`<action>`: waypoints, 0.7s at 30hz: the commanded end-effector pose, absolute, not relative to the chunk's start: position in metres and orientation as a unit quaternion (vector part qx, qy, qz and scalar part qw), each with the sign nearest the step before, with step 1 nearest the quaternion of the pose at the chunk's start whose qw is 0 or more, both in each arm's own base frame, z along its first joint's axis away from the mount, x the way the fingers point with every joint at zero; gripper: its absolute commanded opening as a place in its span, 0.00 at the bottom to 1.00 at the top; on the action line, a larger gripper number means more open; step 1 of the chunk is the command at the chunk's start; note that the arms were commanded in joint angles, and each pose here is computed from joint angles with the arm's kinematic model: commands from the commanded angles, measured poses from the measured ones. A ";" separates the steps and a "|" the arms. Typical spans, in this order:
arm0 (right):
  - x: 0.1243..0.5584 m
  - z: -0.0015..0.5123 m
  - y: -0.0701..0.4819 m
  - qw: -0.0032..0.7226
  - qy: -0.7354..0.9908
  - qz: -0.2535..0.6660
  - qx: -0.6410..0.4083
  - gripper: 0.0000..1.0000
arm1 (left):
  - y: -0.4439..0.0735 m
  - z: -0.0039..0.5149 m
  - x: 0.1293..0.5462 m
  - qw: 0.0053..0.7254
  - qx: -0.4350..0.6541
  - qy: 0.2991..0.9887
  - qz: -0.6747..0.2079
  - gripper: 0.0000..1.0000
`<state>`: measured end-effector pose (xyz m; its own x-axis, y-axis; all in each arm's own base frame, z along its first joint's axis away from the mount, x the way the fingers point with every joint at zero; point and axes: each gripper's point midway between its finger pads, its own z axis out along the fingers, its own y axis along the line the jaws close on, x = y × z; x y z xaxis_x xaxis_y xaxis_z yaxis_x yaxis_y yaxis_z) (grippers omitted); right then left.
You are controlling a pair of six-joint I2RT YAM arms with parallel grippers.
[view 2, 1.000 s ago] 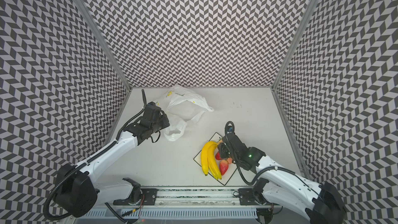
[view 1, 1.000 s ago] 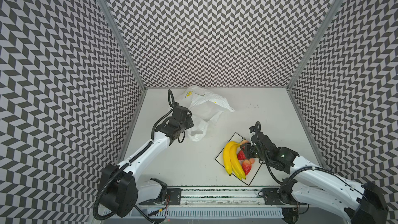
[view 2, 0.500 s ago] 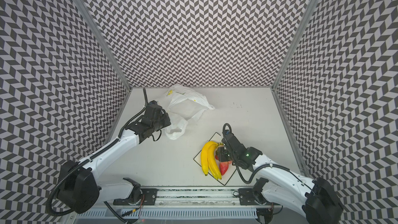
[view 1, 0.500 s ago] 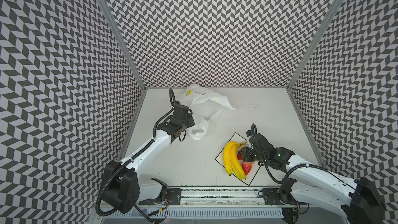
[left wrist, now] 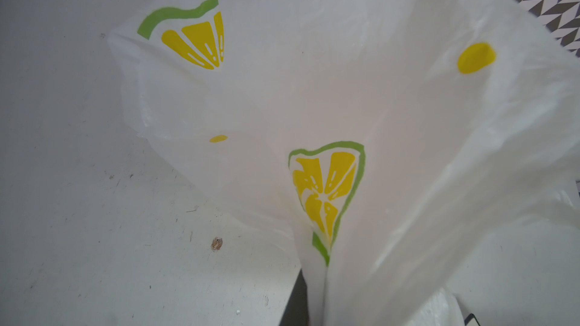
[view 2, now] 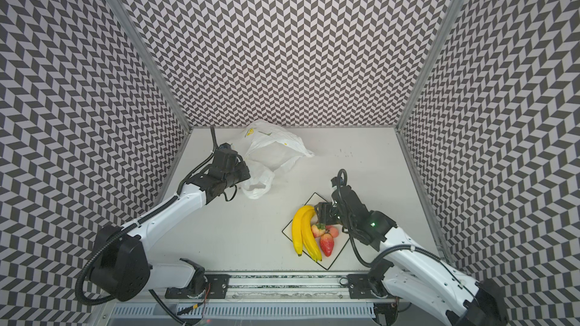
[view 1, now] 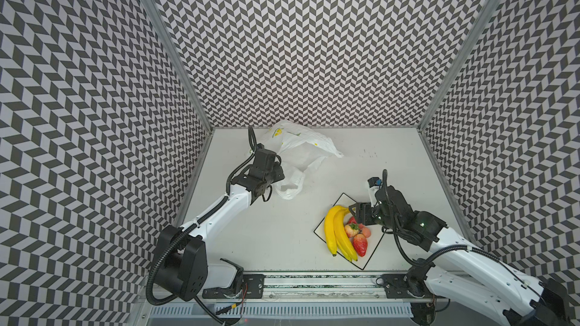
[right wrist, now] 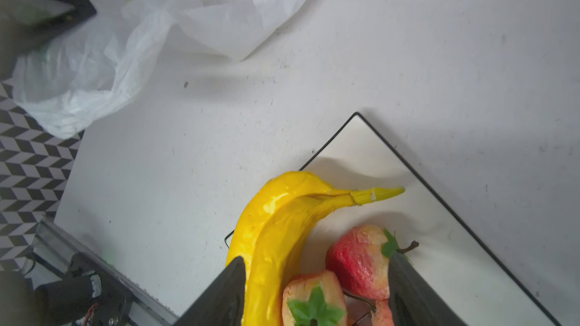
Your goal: Take the fake fruits out of the plastic bag
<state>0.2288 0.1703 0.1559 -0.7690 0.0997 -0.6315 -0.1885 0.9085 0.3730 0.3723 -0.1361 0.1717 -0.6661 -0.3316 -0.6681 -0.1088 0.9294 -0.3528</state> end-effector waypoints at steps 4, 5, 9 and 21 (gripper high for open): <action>0.280 0.189 0.124 0.445 0.881 0.145 0.067 0.69 | -0.137 0.198 0.375 0.422 -0.118 0.885 -0.160 0.48; 0.289 0.194 0.118 0.460 0.873 0.140 0.083 0.69 | -0.135 0.203 0.373 0.426 -0.117 0.882 -0.161 0.54; 0.326 0.201 0.093 0.503 0.846 0.118 0.135 0.69 | -0.129 0.226 0.363 0.445 -0.114 0.874 -0.162 0.79; 0.355 0.170 -0.029 0.607 0.748 -0.065 0.261 0.69 | 0.007 0.311 0.324 0.555 -0.270 0.783 0.072 1.00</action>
<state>0.3507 0.0024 0.1506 -0.3046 0.3470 -0.8870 0.3870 0.8960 0.2177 0.3400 -0.0552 0.3145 -0.3186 -0.3959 -0.8613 -0.2456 0.9120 -0.3284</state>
